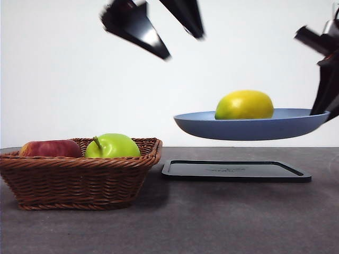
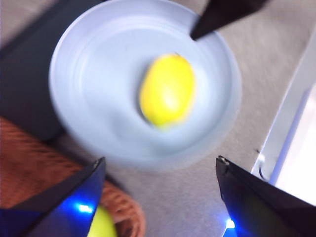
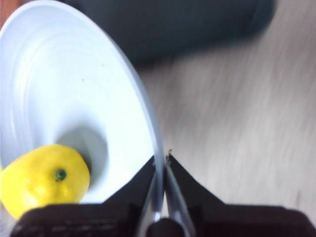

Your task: Take the lemon from the basket,put the lemon in the plate,hand out the plate

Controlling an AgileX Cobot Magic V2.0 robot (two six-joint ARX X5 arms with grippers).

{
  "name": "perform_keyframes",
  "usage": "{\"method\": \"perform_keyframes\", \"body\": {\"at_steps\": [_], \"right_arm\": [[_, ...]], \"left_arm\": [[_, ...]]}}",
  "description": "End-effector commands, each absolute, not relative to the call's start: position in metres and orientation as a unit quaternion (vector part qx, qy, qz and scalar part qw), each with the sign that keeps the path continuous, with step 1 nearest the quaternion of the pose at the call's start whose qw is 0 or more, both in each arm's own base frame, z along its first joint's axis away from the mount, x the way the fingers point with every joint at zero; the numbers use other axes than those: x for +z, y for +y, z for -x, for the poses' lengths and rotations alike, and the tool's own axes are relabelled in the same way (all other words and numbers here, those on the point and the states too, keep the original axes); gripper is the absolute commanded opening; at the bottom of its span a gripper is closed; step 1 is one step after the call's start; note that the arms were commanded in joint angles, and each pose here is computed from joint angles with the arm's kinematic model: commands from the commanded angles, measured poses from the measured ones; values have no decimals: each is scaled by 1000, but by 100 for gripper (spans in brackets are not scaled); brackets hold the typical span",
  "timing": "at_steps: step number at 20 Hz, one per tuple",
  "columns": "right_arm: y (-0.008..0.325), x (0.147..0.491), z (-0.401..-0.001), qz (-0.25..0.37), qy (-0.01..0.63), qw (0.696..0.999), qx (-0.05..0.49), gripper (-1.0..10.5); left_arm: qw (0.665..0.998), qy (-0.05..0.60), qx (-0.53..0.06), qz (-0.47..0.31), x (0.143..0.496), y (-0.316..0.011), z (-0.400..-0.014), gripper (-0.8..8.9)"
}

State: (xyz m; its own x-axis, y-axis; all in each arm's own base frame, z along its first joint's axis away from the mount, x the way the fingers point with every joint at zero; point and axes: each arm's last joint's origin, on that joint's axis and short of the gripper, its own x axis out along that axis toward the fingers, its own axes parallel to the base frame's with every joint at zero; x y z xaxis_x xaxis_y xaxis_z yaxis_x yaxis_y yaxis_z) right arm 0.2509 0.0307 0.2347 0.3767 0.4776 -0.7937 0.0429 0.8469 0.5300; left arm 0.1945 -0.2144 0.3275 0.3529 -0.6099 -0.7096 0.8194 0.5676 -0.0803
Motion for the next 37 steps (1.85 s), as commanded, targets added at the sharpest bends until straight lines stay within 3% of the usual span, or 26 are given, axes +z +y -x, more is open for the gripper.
{"method": "perform_keyframes", "body": {"at_steps": [1,9,17,22,28,30,34,36,37], "right_arm": [[29,236,-287,-243,531,801,132,3],[31,201,-386,-248,543,792,123,3],[29,162,-406,-259,568,774,107,15],[28,162,-407,-240,563,781,123,236],[16,197,-393,-232,550,792,127,230],[16,217,-378,-210,559,790,141,163],[21,262,-339,-154,569,788,178,45],[29,288,-320,-125,548,802,202,3],[33,301,-310,-107,532,815,203,3]], "left_arm": [[821,333,-443,-138,347,-202,-187,389],[837,304,-437,-124,374,-170,-164,389],[838,304,-436,-124,374,-170,-164,389],[839,302,-435,-124,374,-170,-164,389],[842,296,-433,-126,375,-170,-165,387],[858,285,-405,-136,376,-170,-167,368],[879,267,-359,-166,377,-168,-170,144],[879,259,-354,-189,377,-165,-173,15],[879,258,-351,-193,377,-163,-175,8]]}}
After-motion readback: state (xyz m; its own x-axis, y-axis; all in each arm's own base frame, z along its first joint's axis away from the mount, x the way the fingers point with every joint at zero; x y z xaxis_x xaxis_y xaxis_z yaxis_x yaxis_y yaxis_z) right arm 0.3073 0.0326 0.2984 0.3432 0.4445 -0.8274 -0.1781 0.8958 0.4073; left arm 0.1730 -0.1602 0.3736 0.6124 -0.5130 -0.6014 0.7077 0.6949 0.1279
